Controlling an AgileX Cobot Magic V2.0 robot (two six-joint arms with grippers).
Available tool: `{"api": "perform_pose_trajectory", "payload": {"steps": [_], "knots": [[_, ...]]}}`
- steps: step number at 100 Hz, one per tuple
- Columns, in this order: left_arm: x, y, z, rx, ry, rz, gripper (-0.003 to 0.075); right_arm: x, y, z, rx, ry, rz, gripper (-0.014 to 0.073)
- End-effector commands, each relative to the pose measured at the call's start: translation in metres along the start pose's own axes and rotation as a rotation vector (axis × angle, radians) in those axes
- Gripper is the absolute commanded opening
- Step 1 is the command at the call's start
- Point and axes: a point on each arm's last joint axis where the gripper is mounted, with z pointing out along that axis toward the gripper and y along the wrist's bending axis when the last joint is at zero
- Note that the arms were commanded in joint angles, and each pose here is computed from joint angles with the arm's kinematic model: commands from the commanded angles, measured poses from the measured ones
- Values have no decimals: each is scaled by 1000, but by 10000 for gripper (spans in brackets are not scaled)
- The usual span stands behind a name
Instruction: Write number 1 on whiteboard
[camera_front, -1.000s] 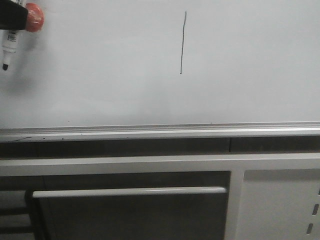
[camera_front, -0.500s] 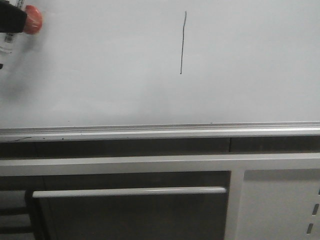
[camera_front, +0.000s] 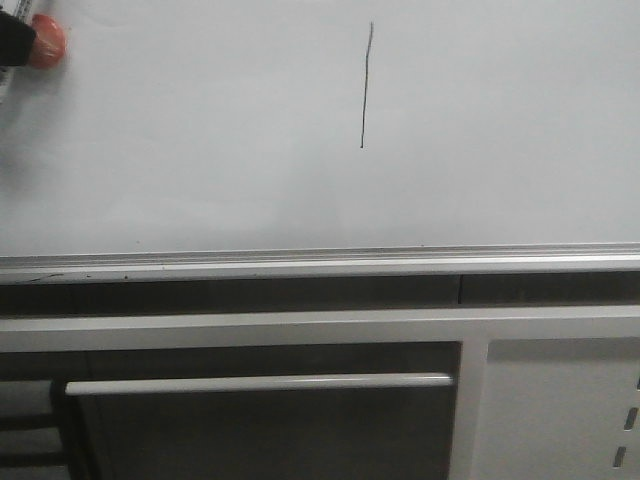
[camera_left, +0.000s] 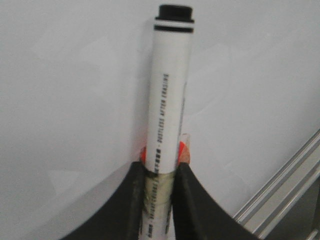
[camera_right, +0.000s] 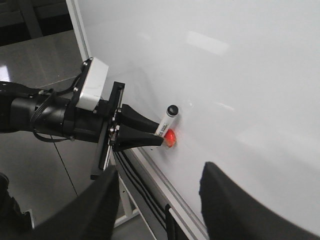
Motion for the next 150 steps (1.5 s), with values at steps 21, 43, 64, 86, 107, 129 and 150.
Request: {"api": "perform_pose_trajectory", "payload": {"steps": [21,43,64,86,107,129,150], "knots": [[-19,7,-2,-30,-69,-59,-20,-13,-1,-6,33,-78,14,334],[-20,6,-2,-20,-76,-59,-20,-13,-1,-6,33,-78,14,334],[-20,5,-2,-13,-81,-59,-20,-13,-1,-6,33,-78,14,334],[-25,-6,-1,45,-101,-57,-21,-13,-1,-6,33,-78,14,334],[-27,-28,2,79,-54,-17,-21,-13,-1,-6,33,-78,14,334],[-42,-39,14,84,-30,16,-21,-13,-1,-6,33,-78,14,334],[-45,-33,38,18,50,83,-21,-13,0,-6,25,-73,13,334]]}}
